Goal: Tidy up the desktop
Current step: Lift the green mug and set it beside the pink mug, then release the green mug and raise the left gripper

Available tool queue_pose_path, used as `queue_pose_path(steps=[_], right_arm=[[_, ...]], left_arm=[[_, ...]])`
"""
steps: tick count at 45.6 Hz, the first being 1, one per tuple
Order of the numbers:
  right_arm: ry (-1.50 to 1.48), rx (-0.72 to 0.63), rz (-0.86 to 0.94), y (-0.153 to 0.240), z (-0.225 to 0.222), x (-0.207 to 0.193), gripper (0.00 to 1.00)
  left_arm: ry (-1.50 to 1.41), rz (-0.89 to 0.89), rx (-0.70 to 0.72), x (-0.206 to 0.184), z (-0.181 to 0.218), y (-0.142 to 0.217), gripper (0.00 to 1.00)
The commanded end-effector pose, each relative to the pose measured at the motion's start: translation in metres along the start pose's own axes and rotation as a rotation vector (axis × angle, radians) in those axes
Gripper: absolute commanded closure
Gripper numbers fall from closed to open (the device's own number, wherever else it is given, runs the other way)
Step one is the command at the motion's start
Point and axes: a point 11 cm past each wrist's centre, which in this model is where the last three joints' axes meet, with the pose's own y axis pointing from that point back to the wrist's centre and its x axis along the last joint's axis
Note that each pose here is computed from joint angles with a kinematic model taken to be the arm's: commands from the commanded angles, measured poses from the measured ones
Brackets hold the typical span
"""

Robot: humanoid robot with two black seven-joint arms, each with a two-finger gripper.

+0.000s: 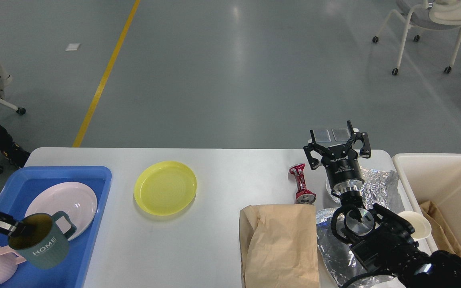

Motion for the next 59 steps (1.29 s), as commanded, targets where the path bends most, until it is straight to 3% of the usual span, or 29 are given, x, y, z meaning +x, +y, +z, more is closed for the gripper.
queue_pose_path(steps=[1,27,37,49,59], right_arm=[[0.000,0.000,0.000,0.000,0.000,0.000,0.00],[0.000,0.000,-0.001,-0.001,0.000,-0.001,0.00],[0.000,0.000,0.000,0.000,0.000,0.000,0.00],[0.000,0.000,-0.001,-0.001,0.000,-0.001,0.00],[0.000,0.000,0.000,0.000,0.000,0.000,0.00]], left_arm=[[0.004,-0.019,0.016,-0.024,-0.010,-0.017,1.00],[0.025,-0.014,0.095,-0.060,-0.048,-0.035,0.99],[0.010,0.006,0.084,-0.060,-0.045,-0.043,0.85],[0.014,0.021,0.075,-0.055,-0.044,-0.042,0.54],[0.073,0.117,0.026,-0.027,-0.040,-0.029,0.50]])
